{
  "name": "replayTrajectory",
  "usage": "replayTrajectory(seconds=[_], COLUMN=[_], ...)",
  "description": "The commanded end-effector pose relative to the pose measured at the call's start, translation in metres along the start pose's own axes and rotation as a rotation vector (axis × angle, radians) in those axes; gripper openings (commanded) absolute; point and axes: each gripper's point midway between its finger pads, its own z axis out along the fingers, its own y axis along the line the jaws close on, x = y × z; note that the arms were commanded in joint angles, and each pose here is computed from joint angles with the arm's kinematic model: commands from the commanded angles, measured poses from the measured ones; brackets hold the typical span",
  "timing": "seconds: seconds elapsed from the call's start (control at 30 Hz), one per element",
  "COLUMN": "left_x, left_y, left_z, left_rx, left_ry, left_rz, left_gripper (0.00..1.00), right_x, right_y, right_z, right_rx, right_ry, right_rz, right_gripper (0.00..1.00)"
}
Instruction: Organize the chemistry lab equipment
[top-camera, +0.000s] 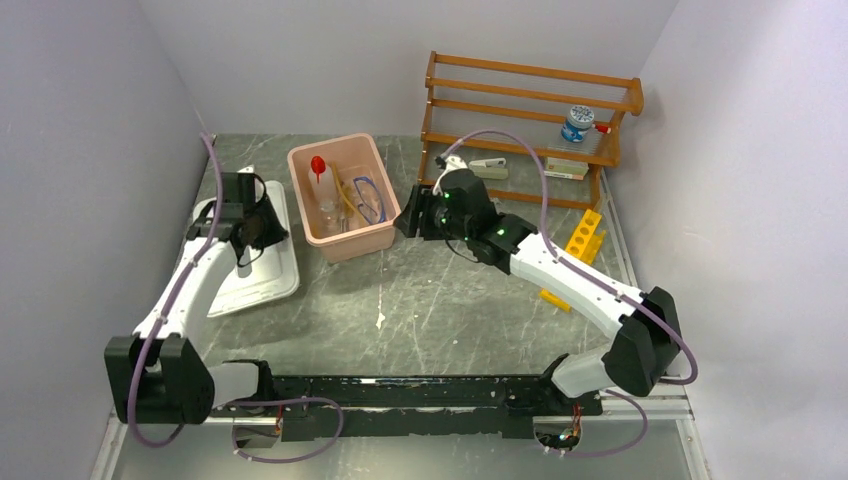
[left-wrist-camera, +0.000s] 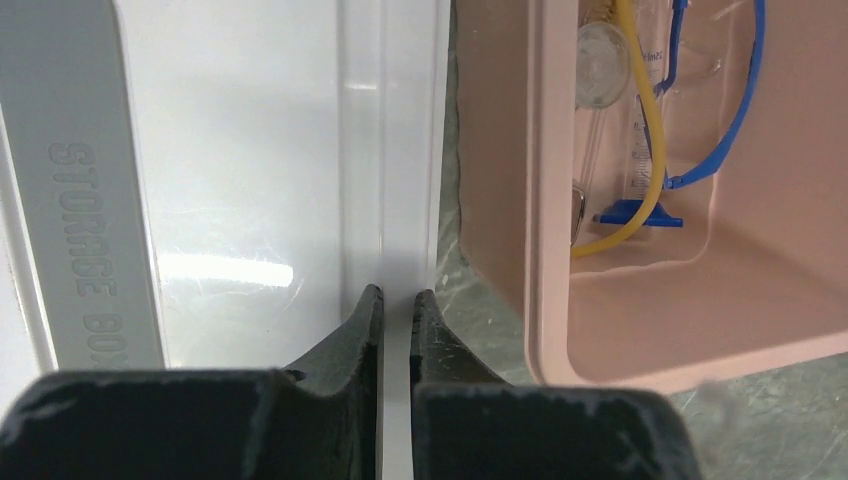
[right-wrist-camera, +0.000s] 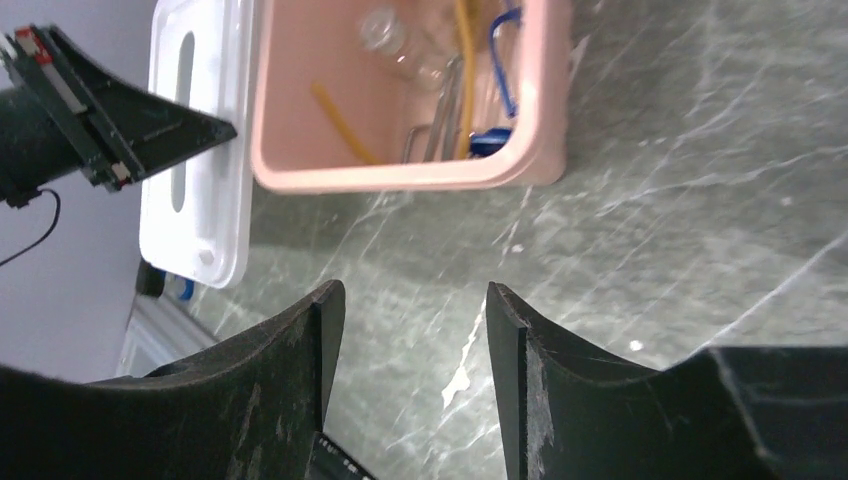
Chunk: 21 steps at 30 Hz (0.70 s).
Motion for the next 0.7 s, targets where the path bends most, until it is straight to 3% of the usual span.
replayTrajectory(seconds=[0.0, 0.27, 0.43, 0.67], left_x=[-0.016, -0.042, -0.04, -0.034], left_y=[0.013, -0.024, -0.053, -0.078], left_z=[-0.024, -0.07, -0.095, -0.11], left_rx=[-0.065, 0.115, 0.273, 0.407], left_ry=[-0.113, -0.196, -0.177, -0.123], left_rz=[-0.077, -0.086, -0.113, -0.175], left_gripper=[0.05, 0.05, 0.05, 0.05], right_x=[0.007, 0.03, 0.047, 0.07], right_y=[0.035, 0.096, 0.139, 0.173], right_z=[-0.007, -0.008, -0.004, 0.02], right_rx=[-0.066, -0.237, -0.4, -0.44], right_ry=[0.027, 0.07, 0.13, 0.192], right_rz=[-0.003, -0.038, -0.012, -0.011], right_gripper=[0.57, 0.61, 0.7, 0.8])
